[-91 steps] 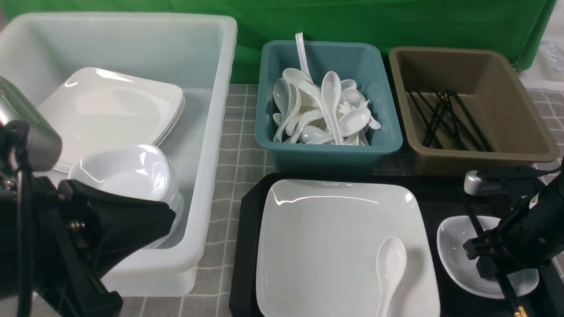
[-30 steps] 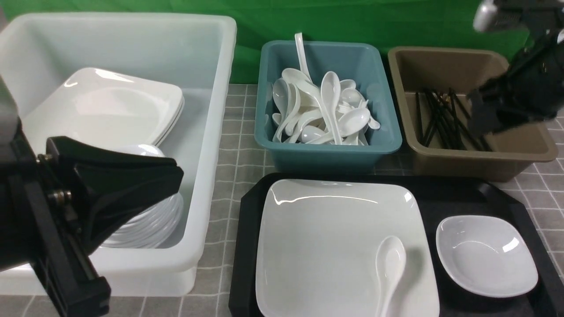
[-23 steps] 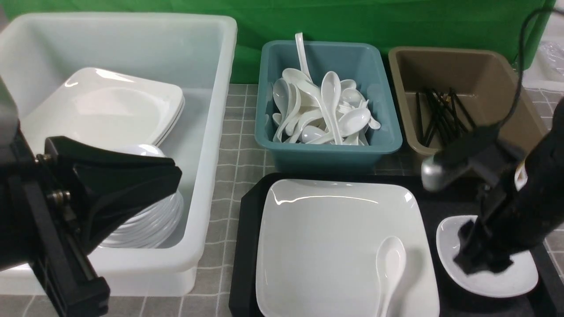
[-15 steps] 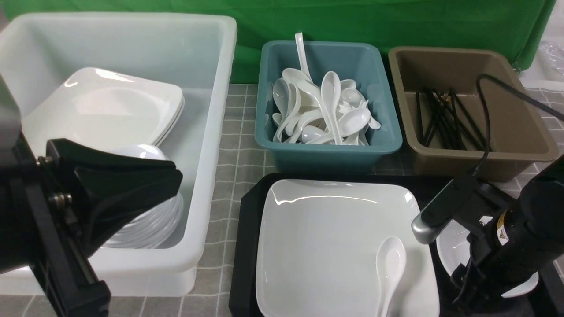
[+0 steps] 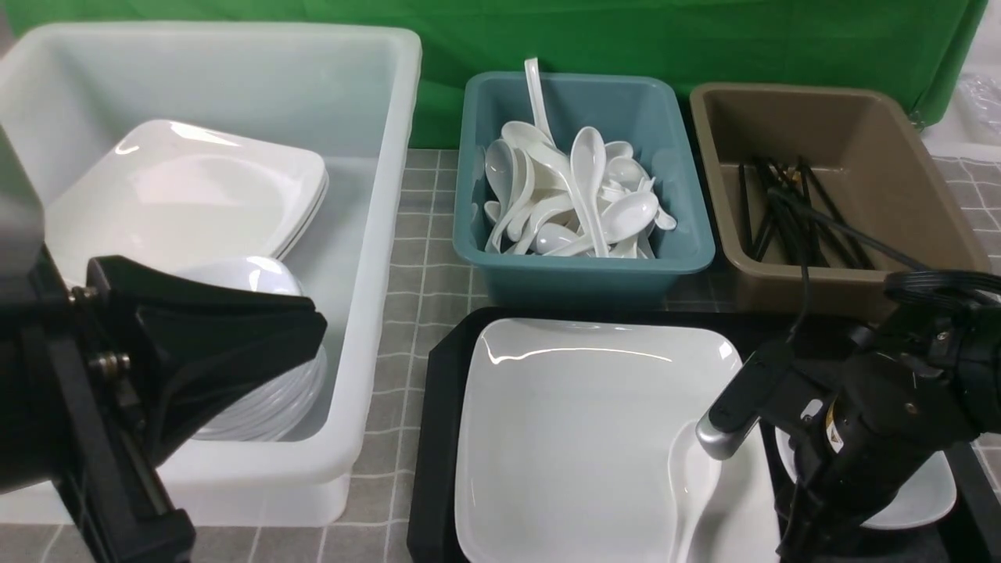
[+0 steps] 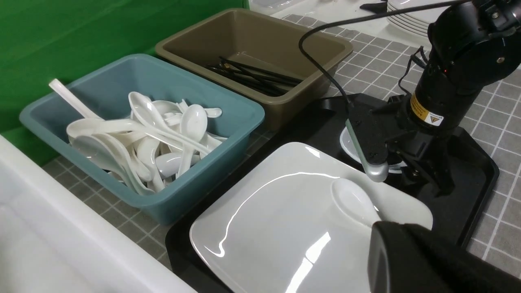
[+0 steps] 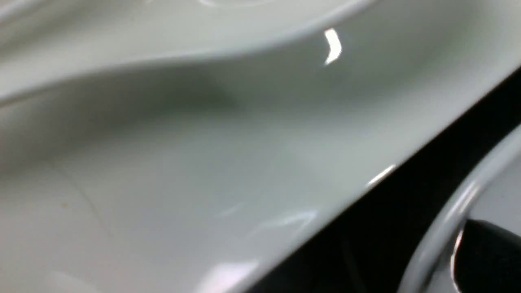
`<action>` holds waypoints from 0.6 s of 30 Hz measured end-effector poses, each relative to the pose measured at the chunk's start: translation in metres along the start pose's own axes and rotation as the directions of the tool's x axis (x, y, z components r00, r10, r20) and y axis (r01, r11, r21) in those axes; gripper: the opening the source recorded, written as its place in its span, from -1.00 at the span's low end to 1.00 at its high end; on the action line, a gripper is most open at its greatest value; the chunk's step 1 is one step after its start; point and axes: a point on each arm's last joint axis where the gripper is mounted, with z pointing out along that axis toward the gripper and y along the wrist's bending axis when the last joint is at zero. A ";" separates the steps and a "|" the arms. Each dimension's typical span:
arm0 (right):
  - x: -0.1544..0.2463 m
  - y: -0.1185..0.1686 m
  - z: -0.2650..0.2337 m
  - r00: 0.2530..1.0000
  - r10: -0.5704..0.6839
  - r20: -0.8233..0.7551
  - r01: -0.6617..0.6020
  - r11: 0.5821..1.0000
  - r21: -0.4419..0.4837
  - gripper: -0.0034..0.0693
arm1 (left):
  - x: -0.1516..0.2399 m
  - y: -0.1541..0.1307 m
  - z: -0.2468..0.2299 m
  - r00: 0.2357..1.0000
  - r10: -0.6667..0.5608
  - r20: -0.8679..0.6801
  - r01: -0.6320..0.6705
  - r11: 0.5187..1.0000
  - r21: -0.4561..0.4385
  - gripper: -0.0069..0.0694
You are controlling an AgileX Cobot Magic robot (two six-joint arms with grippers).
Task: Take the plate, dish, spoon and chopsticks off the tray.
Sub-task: Use the right arm to grab a small plate from the dinner plate, then use the right arm to put the small plate into the large storage box on the left
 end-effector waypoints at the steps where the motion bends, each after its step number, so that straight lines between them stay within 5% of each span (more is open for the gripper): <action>1: 0.000 0.000 0.000 1.000 0.000 0.000 0.000 1.000 0.000 0.17 | 0.000 0.000 0.000 1.000 0.000 0.000 0.000 1.000 0.000 -0.79; 3: 0.000 0.000 0.000 1.000 -0.004 0.001 0.004 1.000 0.003 -0.08 | 0.000 0.000 0.000 1.000 0.000 -0.002 0.000 1.000 0.003 -0.79; 13: 0.009 -0.005 -0.042 0.993 0.032 0.110 -0.037 0.999 0.039 -0.69 | 0.000 -0.001 -0.001 1.000 0.002 -0.003 -0.002 1.000 0.006 -0.79; 18: 0.020 -0.006 -0.103 0.955 0.165 0.247 -0.163 0.986 -0.029 -0.74 | 0.001 -0.003 -0.012 1.000 0.002 0.008 -0.001 1.000 -0.030 -0.79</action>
